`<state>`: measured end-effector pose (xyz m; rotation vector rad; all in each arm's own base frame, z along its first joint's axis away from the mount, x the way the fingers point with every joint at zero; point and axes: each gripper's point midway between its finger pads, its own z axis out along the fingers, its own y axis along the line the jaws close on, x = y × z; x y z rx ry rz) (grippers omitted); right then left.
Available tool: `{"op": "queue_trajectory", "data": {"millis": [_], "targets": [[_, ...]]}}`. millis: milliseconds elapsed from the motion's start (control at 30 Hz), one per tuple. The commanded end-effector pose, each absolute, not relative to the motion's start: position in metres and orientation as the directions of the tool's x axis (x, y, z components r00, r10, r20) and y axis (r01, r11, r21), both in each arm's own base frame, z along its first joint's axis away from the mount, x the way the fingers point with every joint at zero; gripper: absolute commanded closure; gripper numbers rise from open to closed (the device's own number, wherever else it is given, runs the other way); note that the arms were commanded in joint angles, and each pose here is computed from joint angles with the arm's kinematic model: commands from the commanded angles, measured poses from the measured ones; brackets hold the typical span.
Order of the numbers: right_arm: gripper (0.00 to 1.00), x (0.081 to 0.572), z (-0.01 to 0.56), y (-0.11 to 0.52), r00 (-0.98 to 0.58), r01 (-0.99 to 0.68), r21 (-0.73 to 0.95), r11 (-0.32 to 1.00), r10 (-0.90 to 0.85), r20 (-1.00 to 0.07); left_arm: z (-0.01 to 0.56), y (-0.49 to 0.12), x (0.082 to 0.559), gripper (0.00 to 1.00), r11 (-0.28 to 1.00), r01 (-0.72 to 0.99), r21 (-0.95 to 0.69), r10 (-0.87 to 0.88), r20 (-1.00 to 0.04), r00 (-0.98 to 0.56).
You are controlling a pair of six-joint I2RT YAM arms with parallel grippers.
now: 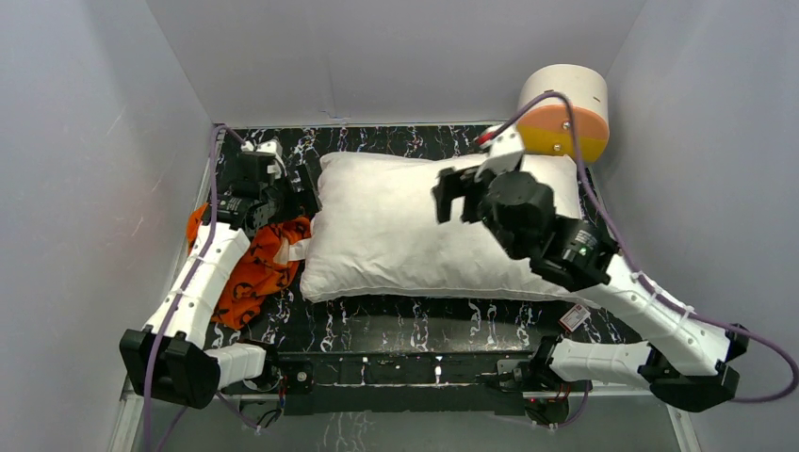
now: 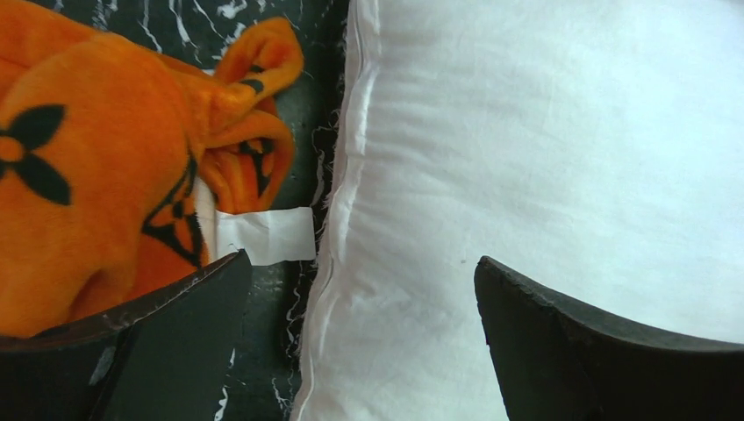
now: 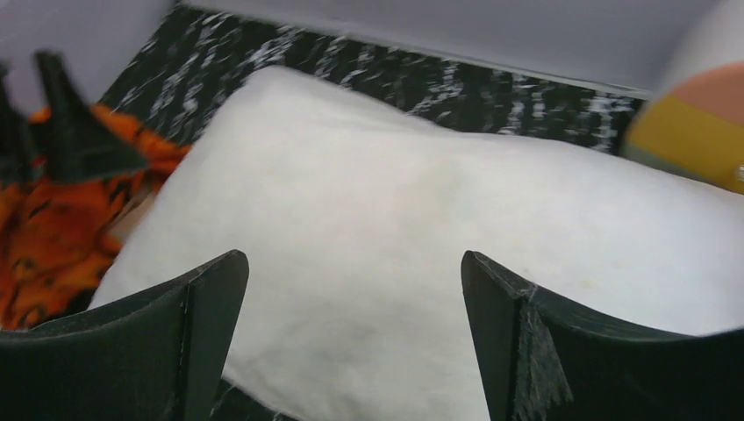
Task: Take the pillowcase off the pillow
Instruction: Adjust the pillowcase at the center of the board, then adjust the pillow at the center of the board.
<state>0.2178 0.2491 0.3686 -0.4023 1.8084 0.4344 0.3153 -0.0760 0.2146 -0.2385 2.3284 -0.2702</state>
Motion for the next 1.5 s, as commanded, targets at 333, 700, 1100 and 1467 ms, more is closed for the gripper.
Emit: {"op": "queue_trajectory", "data": {"millis": [333,700,1100,1467], "targets": [[0.01,0.314,0.237,0.021,-0.632,0.252,0.072,0.965,0.22,-0.743,0.163,-0.16,0.297,0.02,0.781,0.094,-0.618,-0.245,-0.441,-0.864],[0.29,0.269,0.161,0.104,-0.835,0.056,0.497,0.866,0.313,-0.452,0.136,-0.154,0.264,0.48,0.791,0.104,-0.603,-0.197,-0.411,-0.89],[0.26,0.237,0.197,0.114,-0.824,-0.092,0.536,0.839,0.238,-0.514,0.167,-0.127,0.236,0.52,0.854,0.096,-0.512,-0.212,-0.51,-0.834],[0.01,0.254,0.3,0.106,-0.557,-0.278,0.432,0.858,0.223,-0.8,0.251,-0.08,0.254,0.02,0.914,-0.05,-0.402,-0.345,-0.707,-0.617]]}}
